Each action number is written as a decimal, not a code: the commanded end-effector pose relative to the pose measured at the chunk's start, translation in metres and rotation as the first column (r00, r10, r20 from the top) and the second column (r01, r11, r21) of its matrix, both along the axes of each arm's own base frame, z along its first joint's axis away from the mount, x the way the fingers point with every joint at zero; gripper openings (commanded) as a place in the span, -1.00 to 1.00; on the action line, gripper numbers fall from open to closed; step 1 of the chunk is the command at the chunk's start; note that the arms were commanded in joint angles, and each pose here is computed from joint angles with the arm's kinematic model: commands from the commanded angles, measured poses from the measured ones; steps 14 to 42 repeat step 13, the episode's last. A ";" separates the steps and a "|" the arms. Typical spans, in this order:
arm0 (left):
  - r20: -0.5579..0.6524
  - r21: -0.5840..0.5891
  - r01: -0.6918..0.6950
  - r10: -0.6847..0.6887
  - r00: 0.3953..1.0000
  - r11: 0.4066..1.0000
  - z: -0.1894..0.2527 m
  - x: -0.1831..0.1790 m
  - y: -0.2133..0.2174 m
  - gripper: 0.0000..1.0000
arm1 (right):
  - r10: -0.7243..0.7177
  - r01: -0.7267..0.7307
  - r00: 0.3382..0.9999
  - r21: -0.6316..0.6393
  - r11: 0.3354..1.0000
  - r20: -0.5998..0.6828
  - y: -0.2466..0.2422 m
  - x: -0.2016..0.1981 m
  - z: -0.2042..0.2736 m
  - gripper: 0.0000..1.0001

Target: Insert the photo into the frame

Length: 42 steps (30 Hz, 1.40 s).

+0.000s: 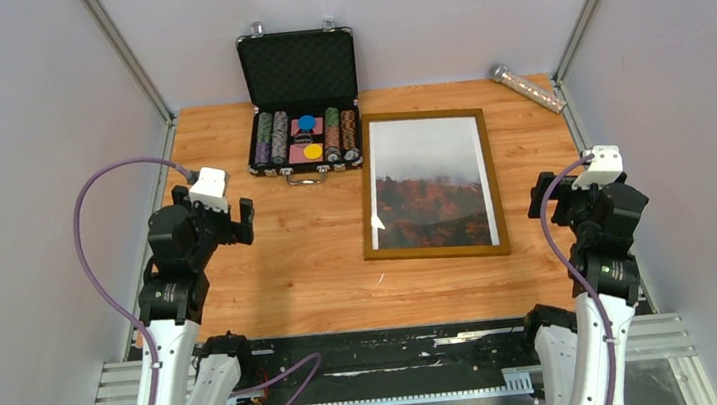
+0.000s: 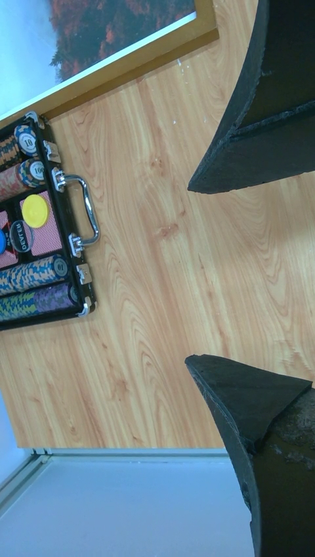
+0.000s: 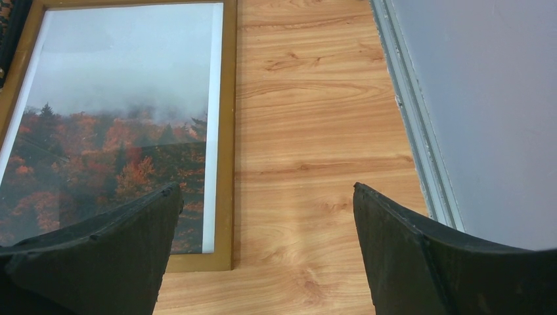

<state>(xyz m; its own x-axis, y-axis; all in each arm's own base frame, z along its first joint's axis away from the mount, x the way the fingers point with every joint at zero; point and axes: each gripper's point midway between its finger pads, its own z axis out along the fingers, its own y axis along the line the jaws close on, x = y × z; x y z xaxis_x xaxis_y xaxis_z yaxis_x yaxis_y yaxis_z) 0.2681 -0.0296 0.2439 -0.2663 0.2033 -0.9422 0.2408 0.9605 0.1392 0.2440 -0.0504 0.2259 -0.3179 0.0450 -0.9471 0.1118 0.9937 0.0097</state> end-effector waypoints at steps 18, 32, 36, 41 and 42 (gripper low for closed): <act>0.037 0.016 0.005 -0.006 0.999 1.000 0.006 0.002 0.002 1.00 | -0.011 0.012 0.999 -0.022 1.000 0.052 -0.004 0.004 0.011 1.00; 0.037 0.016 0.005 -0.006 0.999 1.000 0.006 0.002 0.002 1.00 | -0.011 0.012 0.999 -0.022 1.000 0.052 -0.004 0.004 0.011 1.00; 0.037 0.016 0.005 -0.006 0.999 1.000 0.006 0.002 0.002 1.00 | -0.011 0.012 0.999 -0.022 1.000 0.052 -0.004 0.004 0.011 1.00; 0.037 0.016 0.005 -0.006 0.999 1.000 0.006 0.002 0.002 1.00 | -0.011 0.012 0.999 -0.022 1.000 0.052 -0.004 0.004 0.011 1.00; 0.037 0.016 0.005 -0.006 0.999 1.000 0.006 0.002 0.002 1.00 | -0.011 0.012 0.999 -0.022 1.000 0.052 -0.004 0.004 0.011 1.00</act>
